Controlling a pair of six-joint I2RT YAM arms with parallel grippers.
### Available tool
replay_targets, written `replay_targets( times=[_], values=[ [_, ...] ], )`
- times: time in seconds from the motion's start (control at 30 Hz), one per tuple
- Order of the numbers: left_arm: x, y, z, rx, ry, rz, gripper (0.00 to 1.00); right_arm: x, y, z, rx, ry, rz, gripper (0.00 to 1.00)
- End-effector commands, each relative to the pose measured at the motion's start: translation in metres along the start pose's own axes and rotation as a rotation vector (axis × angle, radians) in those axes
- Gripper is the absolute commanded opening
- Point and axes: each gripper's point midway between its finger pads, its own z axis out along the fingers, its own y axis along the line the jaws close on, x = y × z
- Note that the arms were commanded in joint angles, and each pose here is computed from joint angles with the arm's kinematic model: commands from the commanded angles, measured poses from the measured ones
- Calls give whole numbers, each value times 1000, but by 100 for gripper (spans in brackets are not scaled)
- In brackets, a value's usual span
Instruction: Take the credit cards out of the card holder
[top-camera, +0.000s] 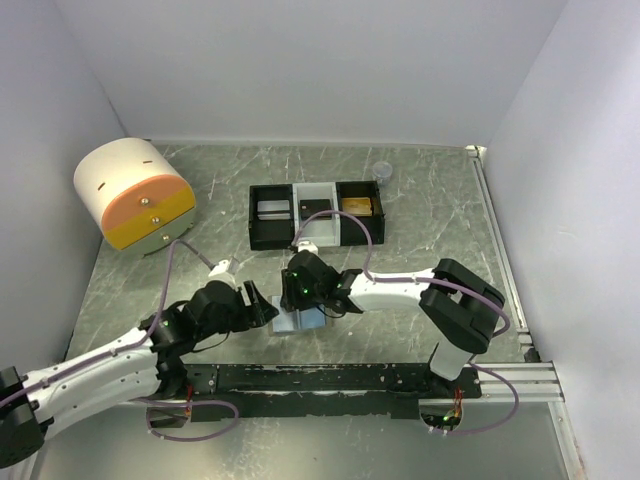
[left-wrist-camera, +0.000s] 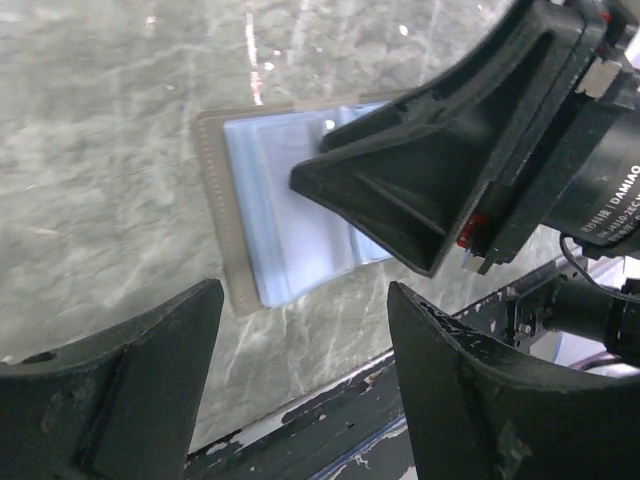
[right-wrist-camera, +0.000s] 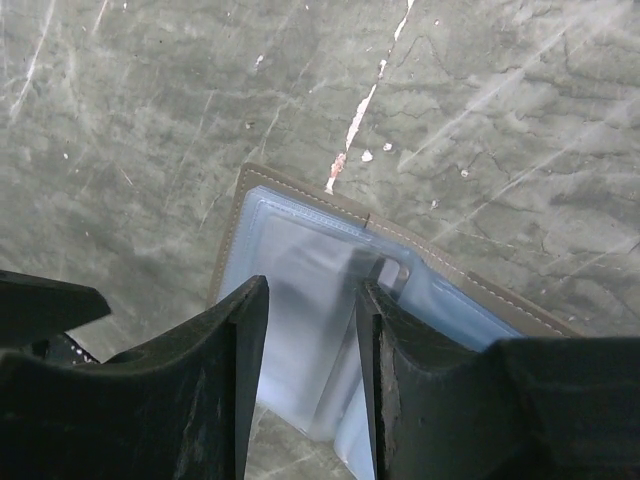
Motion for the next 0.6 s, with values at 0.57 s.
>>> replay_targets(
  times=[0.57],
  values=[
    [-20, 11, -18, -36, -124, -107, 76, 20, -18, 2, 276, 75, -143, 66]
  ],
)
